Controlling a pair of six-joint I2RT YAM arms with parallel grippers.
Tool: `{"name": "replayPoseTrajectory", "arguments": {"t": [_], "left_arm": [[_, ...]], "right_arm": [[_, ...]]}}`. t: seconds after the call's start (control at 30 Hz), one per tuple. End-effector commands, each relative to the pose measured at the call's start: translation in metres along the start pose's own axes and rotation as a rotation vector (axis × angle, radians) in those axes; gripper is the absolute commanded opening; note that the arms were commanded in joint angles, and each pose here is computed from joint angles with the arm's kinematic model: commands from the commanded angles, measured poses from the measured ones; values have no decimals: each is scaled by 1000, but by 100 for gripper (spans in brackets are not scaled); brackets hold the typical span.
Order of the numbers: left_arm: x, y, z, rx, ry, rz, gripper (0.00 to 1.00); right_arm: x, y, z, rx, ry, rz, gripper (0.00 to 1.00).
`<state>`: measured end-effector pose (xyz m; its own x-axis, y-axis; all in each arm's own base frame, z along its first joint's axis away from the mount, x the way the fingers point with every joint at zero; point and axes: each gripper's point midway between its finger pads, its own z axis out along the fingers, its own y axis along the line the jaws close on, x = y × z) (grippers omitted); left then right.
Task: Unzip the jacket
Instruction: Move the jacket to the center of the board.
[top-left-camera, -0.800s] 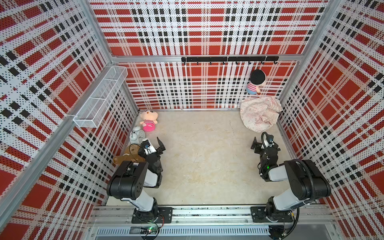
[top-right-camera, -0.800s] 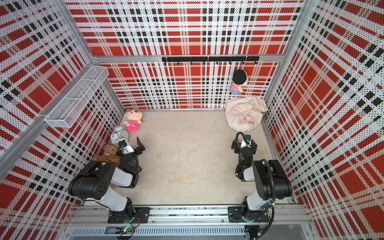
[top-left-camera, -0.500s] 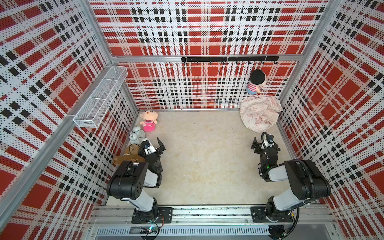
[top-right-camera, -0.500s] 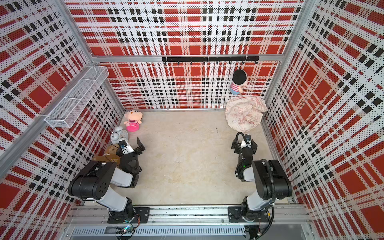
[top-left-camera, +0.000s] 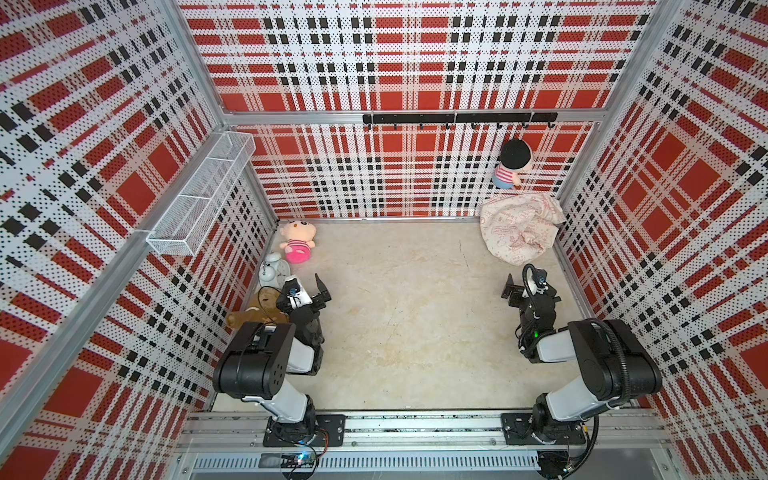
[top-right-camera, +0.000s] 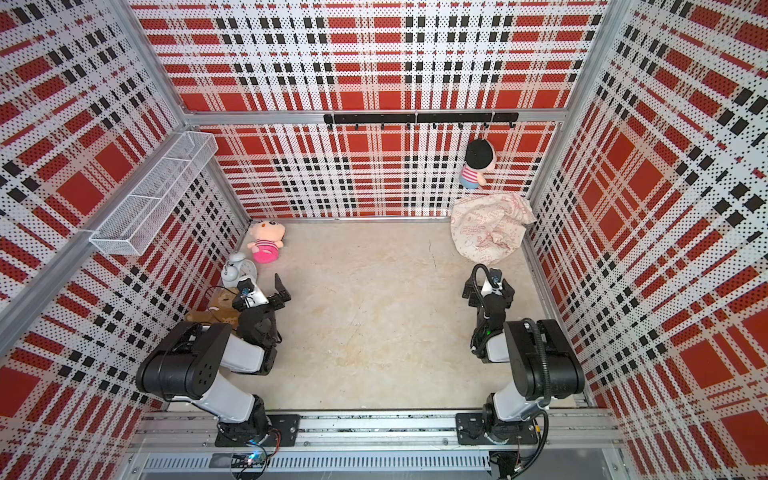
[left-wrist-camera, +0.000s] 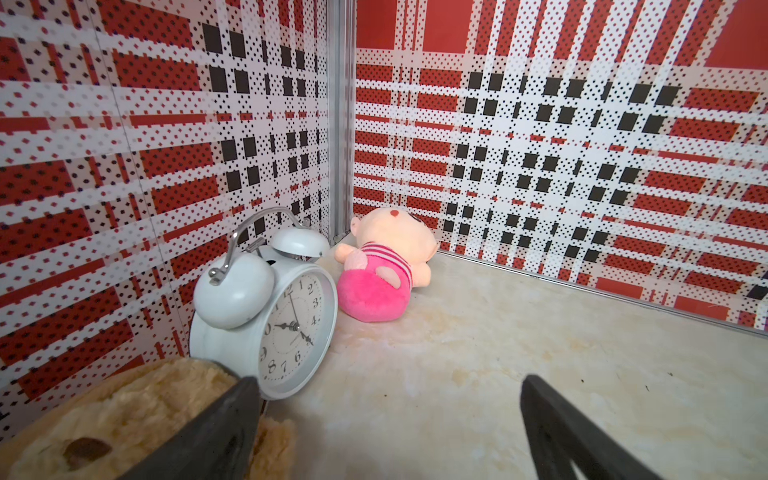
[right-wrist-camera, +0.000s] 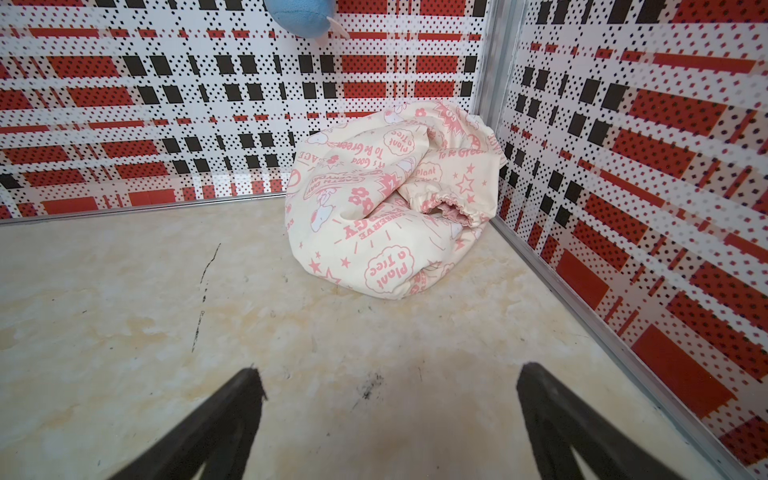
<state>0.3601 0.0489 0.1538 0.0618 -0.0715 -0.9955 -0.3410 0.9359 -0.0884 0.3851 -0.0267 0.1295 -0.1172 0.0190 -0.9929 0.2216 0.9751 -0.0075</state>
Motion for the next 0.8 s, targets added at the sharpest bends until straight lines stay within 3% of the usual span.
{"name": "replayPoseTrajectory", "arguments": {"t": [0.0,0.27,0.33,0.4,0.47,0.53,0.67,0.77], "left_arm": [[-6,-3,3,12,-14,-5,98],[-7,-3,2,13,-16,-11,98],[-13,6,-2,-57,-30,-27,98],[-30,4,-7,-157,-51,24,98],[-56,-2,-19,-260,-79,26,98],[-84,-11,-32,-210,-149,-19,98],[-108,-14,-29,-261,-114,-37,98],[-122,-24,-20,-259,-84,-64,98]], "right_arm": [[-2,3,0,-9,-11,-5,100],[-3,-3,-2,22,-18,3,100],[-7,-12,-9,66,-28,36,100],[-14,-11,-20,45,-83,23,99],[-26,-18,-27,124,-114,23,100],[-47,-22,-27,164,-98,36,100],[-104,-39,-17,152,-88,237,100],[-120,-63,13,118,47,457,100]]}}
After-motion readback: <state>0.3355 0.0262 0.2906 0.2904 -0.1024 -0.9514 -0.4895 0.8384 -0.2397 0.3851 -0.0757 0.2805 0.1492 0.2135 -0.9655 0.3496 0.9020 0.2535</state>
